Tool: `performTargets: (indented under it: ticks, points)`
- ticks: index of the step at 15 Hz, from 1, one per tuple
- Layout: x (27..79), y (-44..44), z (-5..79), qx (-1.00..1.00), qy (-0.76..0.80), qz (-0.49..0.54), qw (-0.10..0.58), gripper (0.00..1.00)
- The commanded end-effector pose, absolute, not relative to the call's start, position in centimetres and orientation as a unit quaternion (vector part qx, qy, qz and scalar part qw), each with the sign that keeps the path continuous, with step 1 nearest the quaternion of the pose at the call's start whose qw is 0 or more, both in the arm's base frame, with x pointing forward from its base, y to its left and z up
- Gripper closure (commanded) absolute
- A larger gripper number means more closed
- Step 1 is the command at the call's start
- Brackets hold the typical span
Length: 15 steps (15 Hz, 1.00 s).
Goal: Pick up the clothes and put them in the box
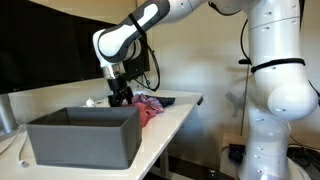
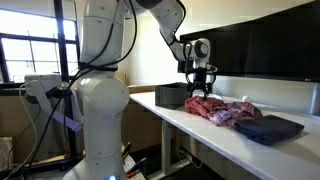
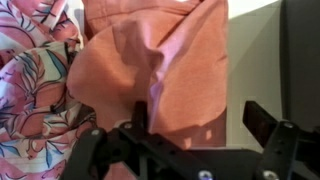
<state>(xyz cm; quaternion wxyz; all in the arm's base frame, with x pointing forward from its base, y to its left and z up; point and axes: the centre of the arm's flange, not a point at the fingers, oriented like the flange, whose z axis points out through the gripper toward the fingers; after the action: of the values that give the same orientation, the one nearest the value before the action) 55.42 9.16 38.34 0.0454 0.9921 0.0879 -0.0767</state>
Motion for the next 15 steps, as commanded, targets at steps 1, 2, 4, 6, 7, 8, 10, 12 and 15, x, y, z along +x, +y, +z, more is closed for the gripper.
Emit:
performTargets:
  ticks: [1, 2, 4, 6, 7, 8, 10, 12, 15]
  points:
    - [55.4, 9.34, 38.26, 0.994, 0.073, -0.062, 0.059, 0.0]
    - [55.4, 9.33, 38.31, 0.994, 0.07, -0.062, 0.062, 0.0]
    - [55.34, 9.32, 38.34, 0.994, 0.06, -0.064, 0.067, 0.0]
    - [55.3, 9.32, 38.37, 0.994, 0.05, -0.066, 0.071, 0.0]
    - [55.29, 9.33, 38.39, 0.994, 0.046, -0.066, 0.072, 0.0]
    - [55.31, 9.4, 38.31, 0.995, 0.043, -0.062, 0.066, 0.0]
    - [55.53, 9.18, 38.41, 0.995, 0.052, -0.069, 0.059, 0.0]
    - [55.52, 9.22, 38.41, 0.995, 0.05, -0.069, 0.059, 0.0]
    - [55.52, 9.26, 38.41, 0.995, 0.049, -0.069, 0.059, 0.0]
